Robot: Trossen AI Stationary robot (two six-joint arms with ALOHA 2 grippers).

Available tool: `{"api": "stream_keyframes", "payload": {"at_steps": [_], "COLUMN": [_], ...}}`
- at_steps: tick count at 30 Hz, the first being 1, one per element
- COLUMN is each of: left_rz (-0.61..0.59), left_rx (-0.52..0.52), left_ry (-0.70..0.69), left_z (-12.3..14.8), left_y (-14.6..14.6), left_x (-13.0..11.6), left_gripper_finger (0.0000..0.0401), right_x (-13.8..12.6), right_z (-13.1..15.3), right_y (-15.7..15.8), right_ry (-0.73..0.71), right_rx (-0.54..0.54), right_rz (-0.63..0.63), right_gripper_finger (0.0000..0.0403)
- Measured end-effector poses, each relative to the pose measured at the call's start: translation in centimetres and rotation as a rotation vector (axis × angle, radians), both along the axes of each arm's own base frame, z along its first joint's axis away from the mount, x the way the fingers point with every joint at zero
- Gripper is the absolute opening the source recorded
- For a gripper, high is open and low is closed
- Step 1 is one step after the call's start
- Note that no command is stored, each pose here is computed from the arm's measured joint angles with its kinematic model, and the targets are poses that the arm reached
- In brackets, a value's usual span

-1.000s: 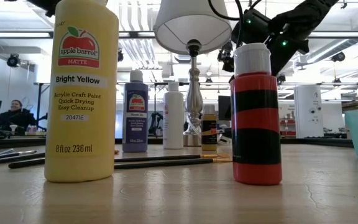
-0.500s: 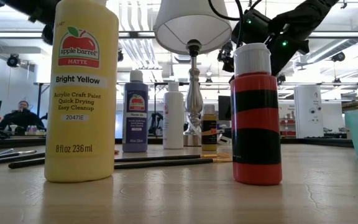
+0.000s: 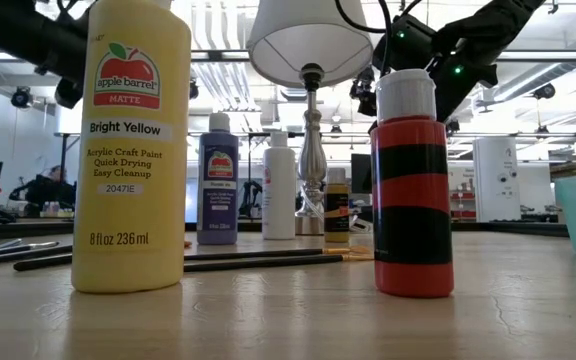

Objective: Pick & Place Paint Supplies
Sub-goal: Put the silver paint brush into the yellow cup

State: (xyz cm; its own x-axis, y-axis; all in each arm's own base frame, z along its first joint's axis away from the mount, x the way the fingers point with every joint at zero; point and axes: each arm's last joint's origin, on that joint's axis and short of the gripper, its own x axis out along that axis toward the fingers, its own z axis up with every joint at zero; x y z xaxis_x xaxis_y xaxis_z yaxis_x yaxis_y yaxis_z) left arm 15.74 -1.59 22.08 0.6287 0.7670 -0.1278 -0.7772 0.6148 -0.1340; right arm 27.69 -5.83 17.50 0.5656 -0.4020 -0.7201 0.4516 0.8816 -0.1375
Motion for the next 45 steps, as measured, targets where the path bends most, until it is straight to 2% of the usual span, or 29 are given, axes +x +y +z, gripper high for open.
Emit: {"api": "stream_keyframes", "payload": {"at_steps": [10,19,34,39,45], "left_rz": [-0.01,-0.049,-0.006,-0.004,-0.01], "left_rx": [-0.024,-0.027,-0.068,-0.07,-0.073], "left_ry": [0.004,0.068,0.095,0.103,0.11], "left_z": [-1.0,-2.0,-3.9,-4.1,-4.3], "left_y": [0.0,-0.2,-0.5,-0.5,-0.6], "left_x": [-0.1,0.6,1.7,1.8,1.8], "left_gripper_finger": [0.0016,0.0016,0.0016,0.0016,0.0016], "right_x": [0.0,0.1,0.0,0.0,0.0], "right_z": [0.0,0.0,0.0,0.0,0.0], "right_y": [0.0,0.0,0.0,0.0,0.0], "right_ry": [-0.004,-0.006,-0.005,-0.005,-0.003], "right_rx": [0.0,0.0,0.0,0.0,0.0], "right_rz": [0.001,0.002,0.002,0.002,0.002], "right_gripper_finger": [0.0138,0.0158,0.0184,0.0187,0.0172]}}
